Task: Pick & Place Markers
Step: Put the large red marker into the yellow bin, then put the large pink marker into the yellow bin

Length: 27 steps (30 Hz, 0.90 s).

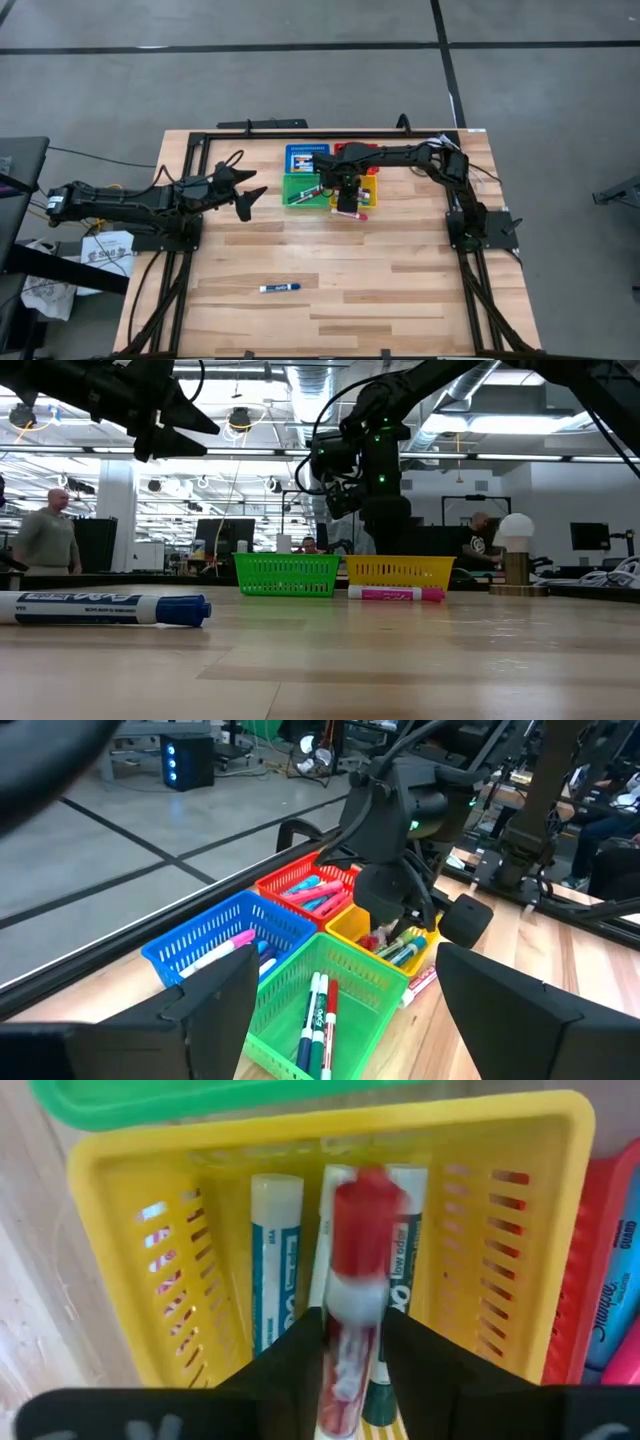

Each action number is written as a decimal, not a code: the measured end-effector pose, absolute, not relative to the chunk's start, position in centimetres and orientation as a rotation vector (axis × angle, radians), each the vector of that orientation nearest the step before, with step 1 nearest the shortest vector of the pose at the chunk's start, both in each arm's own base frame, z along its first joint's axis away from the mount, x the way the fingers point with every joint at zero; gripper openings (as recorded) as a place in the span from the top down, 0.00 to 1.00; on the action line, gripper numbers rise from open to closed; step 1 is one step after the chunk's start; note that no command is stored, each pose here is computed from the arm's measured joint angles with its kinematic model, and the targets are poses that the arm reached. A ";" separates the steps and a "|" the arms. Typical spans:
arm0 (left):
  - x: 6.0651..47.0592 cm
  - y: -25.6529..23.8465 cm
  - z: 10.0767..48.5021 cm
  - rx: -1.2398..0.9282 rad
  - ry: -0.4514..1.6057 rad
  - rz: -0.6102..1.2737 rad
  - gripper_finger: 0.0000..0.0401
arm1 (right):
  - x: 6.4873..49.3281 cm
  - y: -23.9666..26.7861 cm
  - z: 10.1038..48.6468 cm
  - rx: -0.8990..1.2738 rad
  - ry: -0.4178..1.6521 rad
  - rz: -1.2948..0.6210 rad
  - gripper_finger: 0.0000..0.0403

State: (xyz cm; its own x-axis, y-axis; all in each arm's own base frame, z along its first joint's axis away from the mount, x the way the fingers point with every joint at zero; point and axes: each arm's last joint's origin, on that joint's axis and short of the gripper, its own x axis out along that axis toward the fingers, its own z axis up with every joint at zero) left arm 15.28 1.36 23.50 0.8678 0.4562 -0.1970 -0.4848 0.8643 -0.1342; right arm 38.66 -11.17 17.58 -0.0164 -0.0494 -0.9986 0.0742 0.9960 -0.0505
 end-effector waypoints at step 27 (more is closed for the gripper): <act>15.3 1.4 23.5 -0.182 0.162 0.494 0.24 | 38.7 -5.5 25.3 0.005 1.667 -0.063 0.57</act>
